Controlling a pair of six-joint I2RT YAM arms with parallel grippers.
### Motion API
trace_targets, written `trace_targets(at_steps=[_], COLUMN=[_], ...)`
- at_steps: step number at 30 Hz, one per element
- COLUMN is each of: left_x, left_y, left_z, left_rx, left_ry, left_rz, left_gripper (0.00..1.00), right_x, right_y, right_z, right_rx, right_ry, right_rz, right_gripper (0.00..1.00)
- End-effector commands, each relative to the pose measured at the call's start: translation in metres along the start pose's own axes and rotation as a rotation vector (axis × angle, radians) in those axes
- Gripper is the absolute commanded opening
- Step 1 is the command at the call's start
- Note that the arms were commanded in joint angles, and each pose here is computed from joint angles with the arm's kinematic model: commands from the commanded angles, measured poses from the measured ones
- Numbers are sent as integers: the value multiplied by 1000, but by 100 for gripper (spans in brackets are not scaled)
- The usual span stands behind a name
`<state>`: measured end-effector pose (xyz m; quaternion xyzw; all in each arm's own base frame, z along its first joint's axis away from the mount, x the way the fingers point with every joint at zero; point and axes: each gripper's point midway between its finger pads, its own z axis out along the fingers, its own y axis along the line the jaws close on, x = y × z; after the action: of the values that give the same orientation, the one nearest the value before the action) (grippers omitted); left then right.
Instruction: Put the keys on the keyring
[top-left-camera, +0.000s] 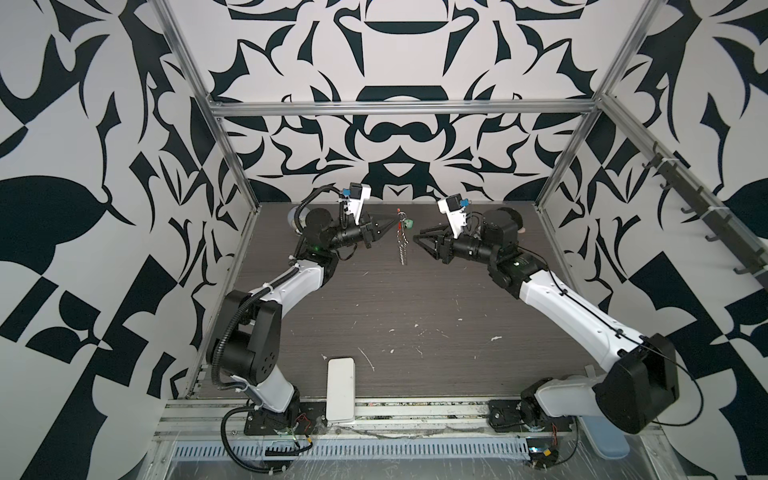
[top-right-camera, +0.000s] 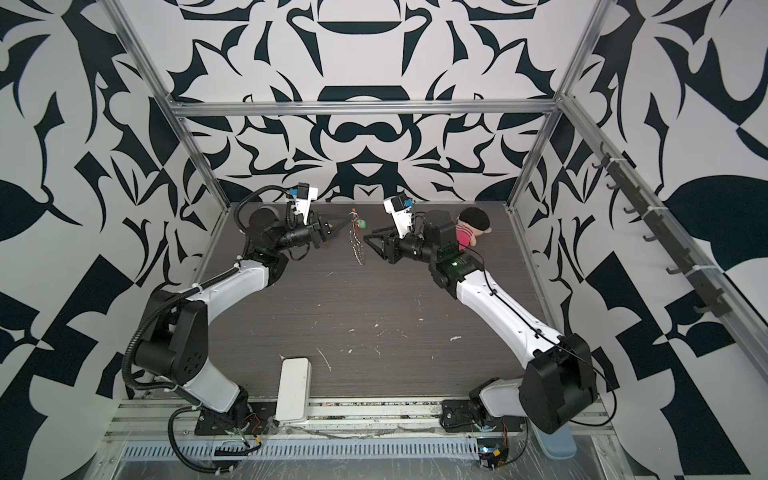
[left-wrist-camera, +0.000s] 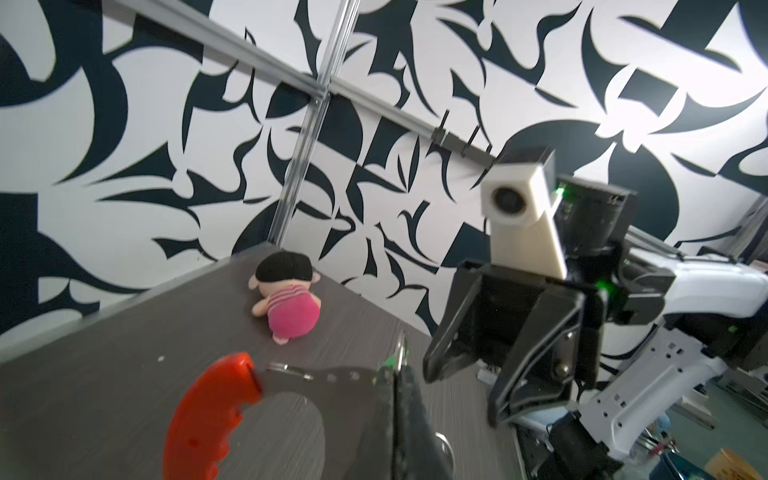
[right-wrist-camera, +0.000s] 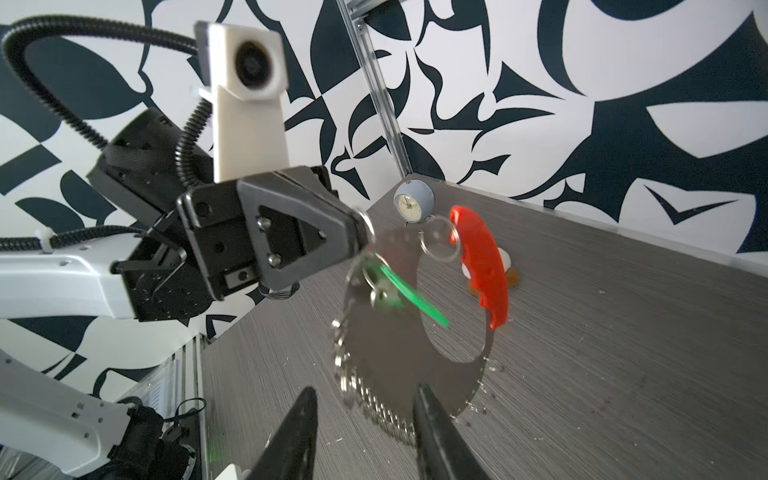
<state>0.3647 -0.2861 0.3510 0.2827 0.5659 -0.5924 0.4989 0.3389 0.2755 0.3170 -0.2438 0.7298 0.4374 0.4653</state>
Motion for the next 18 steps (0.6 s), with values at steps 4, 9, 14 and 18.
trace_targets(at_steps=[4, 9, 14, 18], left_x=[-29, -29, -28, -28], left_y=[-14, -15, -17, -17], left_z=[-2, -2, -2, -2], left_rx=[68, 64, 64, 66], left_ry=[-139, -135, -131, -124], left_rz=[18, 16, 16, 13], left_gripper=[0, 0, 0, 0], right_x=[-34, -50, -54, -56], right_y=[1, 9, 13, 15], right_z=[-5, 1, 15, 19], right_rx=[-32, -96, -160, -177], right_ry=[-113, -122, -68, -67], right_rz=[-26, -51, -45, -62], right_gripper=[41, 42, 42, 43])
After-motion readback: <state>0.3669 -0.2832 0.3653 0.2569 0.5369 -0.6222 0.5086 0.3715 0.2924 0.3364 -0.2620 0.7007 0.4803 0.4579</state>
